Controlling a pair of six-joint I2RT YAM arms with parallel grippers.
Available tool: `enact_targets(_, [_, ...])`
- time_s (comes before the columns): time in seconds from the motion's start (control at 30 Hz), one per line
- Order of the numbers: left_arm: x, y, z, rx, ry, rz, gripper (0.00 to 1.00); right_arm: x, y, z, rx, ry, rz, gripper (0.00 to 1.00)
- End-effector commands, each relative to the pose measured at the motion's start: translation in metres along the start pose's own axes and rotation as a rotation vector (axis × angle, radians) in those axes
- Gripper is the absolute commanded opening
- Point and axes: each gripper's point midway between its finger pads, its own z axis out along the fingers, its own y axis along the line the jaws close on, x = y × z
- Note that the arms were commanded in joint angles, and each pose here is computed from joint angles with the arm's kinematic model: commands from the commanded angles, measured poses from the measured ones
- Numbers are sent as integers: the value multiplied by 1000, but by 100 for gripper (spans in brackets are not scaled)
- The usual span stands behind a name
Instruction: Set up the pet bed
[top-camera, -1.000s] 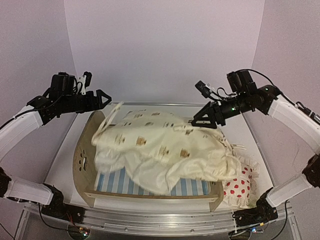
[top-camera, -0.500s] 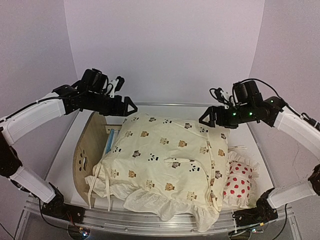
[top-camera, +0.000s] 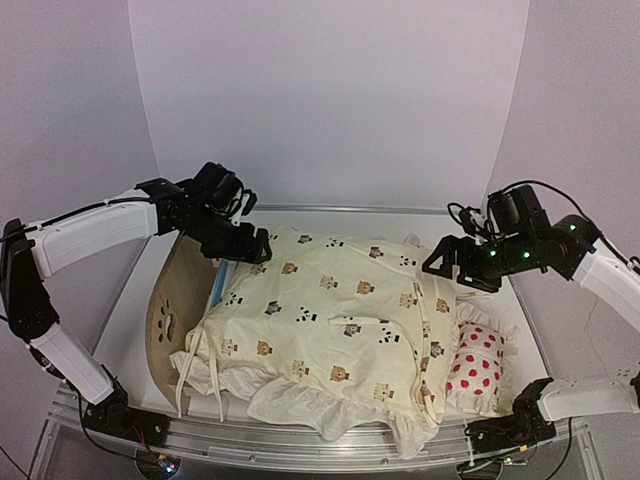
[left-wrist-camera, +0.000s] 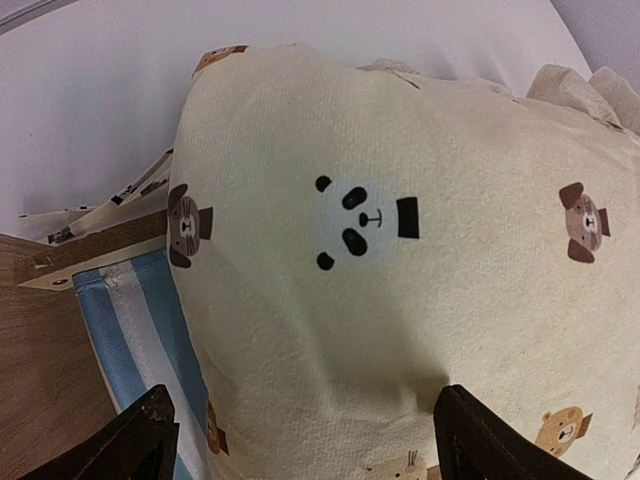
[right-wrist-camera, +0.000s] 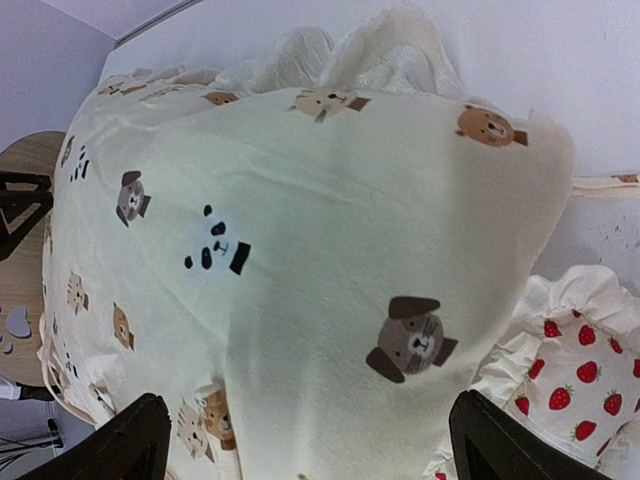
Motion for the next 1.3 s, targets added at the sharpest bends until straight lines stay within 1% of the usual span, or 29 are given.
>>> enact_targets(0.0, [10,3,4,-10,13,-10,90,22,-22,-2,79,44,52,98])
enact_targets(0.1, [18,7,13,-19,35,-15,88,33,-26,2,77,80,70,98])
enact_targets(0.17, [24,3,19,5,59,-16,88,41,-22,9,41,114,84,98])
enact_targets(0.3, [27,1,26,23,65,-19,88,48,-11,26,-34,162,97,98])
enact_targets(0.37, [27,-1,28,37,69,-18,87,46,-6,30,-61,159,90,91])
enact_targets(0.43, [28,-9,31,80,71,-6,84,41,-7,32,-61,132,77,75])
enact_targets(0.47, [28,-13,32,104,72,3,78,38,-8,31,-52,114,68,67])
enact_targets(0.5, [28,-18,33,136,73,12,72,34,-9,30,-41,96,59,56])
enact_targets(0.53, [28,-23,35,164,77,17,64,30,-10,29,-32,81,47,46])
enact_targets(0.63, [25,-32,37,201,86,24,21,21,-8,27,-24,55,12,21])
enact_targets(0.67, [21,-32,37,200,78,26,8,17,-5,26,-27,48,-1,14])
enact_targets(0.7, [16,-31,34,187,60,28,1,11,-1,25,-32,38,-13,7])
enact_targets(0.73, [8,-31,29,177,35,28,0,5,2,23,-35,25,-24,2])
enact_targets(0.77, [0,-31,22,167,8,28,0,-1,6,21,-38,13,-34,0])
enact_targets(0.9, [-28,-42,-21,196,-82,35,0,-32,29,1,-77,-57,-76,0])
enact_targets(1.1, [-54,-55,-99,253,-188,47,0,-69,62,-41,-153,-168,-105,0])
enact_targets(1.27, [-70,-65,-169,304,-274,60,0,-77,85,-58,-232,-153,-103,0])
